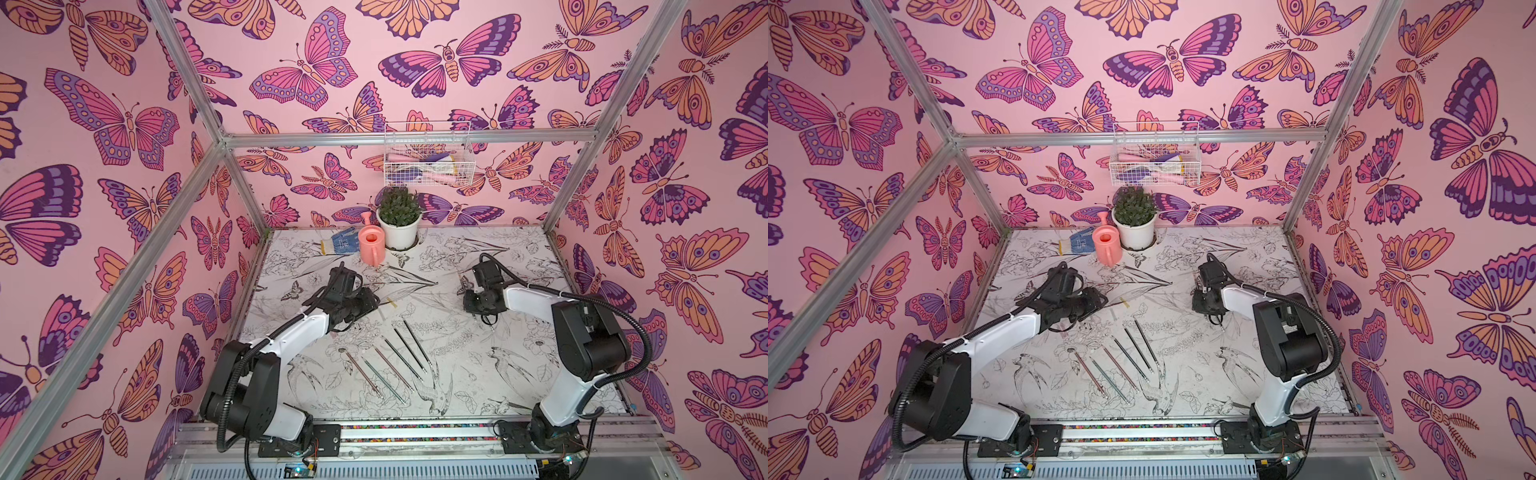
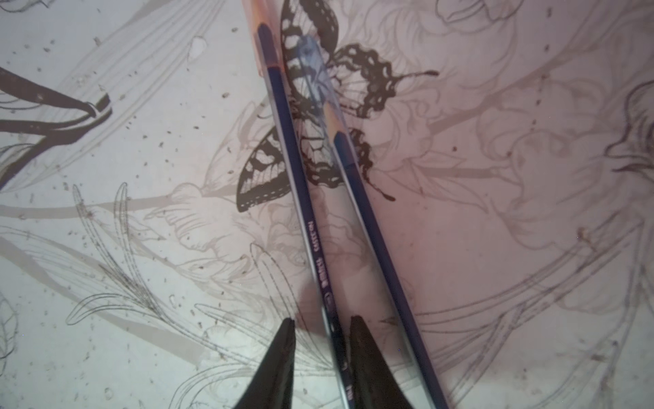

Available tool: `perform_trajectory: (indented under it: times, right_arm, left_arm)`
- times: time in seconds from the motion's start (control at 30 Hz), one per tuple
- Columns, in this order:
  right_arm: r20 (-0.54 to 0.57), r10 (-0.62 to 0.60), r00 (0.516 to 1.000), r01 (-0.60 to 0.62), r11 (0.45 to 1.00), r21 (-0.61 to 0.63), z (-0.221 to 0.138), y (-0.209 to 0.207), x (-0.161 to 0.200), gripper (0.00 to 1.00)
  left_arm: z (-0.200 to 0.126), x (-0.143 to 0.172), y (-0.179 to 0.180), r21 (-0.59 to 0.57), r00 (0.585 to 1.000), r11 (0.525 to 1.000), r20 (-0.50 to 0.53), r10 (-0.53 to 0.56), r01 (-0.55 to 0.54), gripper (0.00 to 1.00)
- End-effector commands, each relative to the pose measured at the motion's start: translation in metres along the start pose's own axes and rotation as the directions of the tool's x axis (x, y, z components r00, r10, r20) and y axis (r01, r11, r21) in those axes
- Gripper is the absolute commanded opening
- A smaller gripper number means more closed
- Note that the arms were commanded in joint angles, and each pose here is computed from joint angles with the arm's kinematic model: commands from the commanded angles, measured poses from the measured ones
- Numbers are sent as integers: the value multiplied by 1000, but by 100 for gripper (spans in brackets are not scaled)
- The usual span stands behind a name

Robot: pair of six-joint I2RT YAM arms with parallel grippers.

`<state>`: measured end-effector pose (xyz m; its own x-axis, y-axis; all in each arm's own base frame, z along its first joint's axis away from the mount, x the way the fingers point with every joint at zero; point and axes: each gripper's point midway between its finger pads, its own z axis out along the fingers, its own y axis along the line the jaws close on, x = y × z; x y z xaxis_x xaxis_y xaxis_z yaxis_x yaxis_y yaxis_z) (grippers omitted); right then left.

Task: Remove the protective cover of the pencils
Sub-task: Pick up the pencil from the center of the board.

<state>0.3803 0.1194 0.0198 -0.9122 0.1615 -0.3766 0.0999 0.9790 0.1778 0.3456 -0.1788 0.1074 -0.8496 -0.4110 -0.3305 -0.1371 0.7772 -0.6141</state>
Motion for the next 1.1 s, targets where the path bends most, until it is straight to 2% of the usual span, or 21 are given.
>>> perform_trajectory:
  times: [0.0, 0.17, 0.3, 0.57, 0.87, 1.0, 1.07]
  right_arm:
    - [-54, -23, 998, 26, 998, 62, 6, -5, 11, 28]
    - [-68, -45, 997, 52, 993, 102, 10, -4, 13, 25]
    - [-76, -52, 996, 60, 992, 109, 12, -4, 15, 16]
    - [-25, -89, 996, 91, 992, 83, -10, 12, 13, 10]
    - [65, -189, 980, 192, 981, -37, -51, 60, 24, 10]
    - [129, -253, 959, 271, 951, -148, -77, 91, 38, 9]
    - [169, -275, 947, 301, 940, -161, -88, 101, 46, 8]
  left_arm:
    - [2, 3, 5, 1, 1000, 1000, -12, -15, 15, 52]
    - [3, 3, 5, 4, 1000, 1000, -13, -18, 18, 51]
    - [2, 3, 5, 6, 1000, 1000, -12, -21, 21, 51]
    - [2, 4, 4, 16, 1000, 1000, -15, -25, 25, 51]
    - [-1, 3, -3, 69, 1000, 997, -7, -19, 19, 51]
    - [-7, 1, -15, 135, 1000, 991, 15, 2, -4, 51]
    - [-11, 1, -22, 176, 999, 984, 30, 13, -18, 51]
